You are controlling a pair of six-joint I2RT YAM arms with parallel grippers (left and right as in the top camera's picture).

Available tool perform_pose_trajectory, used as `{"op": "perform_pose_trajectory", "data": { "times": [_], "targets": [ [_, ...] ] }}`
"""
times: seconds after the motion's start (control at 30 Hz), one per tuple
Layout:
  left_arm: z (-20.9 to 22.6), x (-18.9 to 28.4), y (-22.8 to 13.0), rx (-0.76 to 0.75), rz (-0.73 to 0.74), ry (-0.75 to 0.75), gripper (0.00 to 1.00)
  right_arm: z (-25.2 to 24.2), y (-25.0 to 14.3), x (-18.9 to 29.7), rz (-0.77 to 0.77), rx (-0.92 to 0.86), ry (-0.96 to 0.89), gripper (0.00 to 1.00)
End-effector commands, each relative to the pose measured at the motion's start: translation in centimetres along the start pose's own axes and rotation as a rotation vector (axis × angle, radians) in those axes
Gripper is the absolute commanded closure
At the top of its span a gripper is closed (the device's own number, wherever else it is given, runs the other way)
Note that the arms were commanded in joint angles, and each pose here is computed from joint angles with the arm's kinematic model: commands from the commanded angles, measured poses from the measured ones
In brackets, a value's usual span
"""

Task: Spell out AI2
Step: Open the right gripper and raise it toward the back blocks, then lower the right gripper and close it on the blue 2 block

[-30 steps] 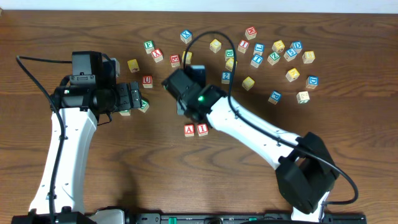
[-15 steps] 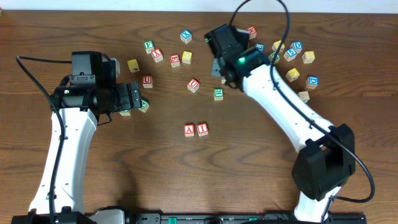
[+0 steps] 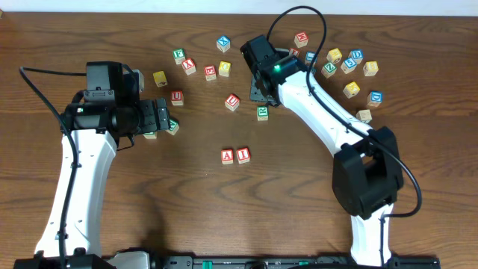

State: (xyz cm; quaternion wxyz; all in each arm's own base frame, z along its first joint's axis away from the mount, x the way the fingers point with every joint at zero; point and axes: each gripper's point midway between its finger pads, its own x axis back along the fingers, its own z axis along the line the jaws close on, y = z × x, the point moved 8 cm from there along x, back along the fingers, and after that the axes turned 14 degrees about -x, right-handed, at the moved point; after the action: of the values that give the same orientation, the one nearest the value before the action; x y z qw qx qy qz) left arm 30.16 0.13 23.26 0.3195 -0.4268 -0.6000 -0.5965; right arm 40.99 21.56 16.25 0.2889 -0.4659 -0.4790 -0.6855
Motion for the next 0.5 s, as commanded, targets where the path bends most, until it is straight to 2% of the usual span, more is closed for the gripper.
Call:
{"op": "perform_pose_trajectory", "data": {
  "times": [0.0,0.47],
  "targets": [
    [0.0,-0.4,-0.2,-0.004,0.014,-0.01,0.04,0.8,1.9,1.2,0.011,0.015,0.069,0.48],
    [0.0,-0.3,-0.2,-0.004,0.014,-0.01,0.04,-1.5,3.6,0.8,0.085,0.027,0.06,0.48]
  ]
}}
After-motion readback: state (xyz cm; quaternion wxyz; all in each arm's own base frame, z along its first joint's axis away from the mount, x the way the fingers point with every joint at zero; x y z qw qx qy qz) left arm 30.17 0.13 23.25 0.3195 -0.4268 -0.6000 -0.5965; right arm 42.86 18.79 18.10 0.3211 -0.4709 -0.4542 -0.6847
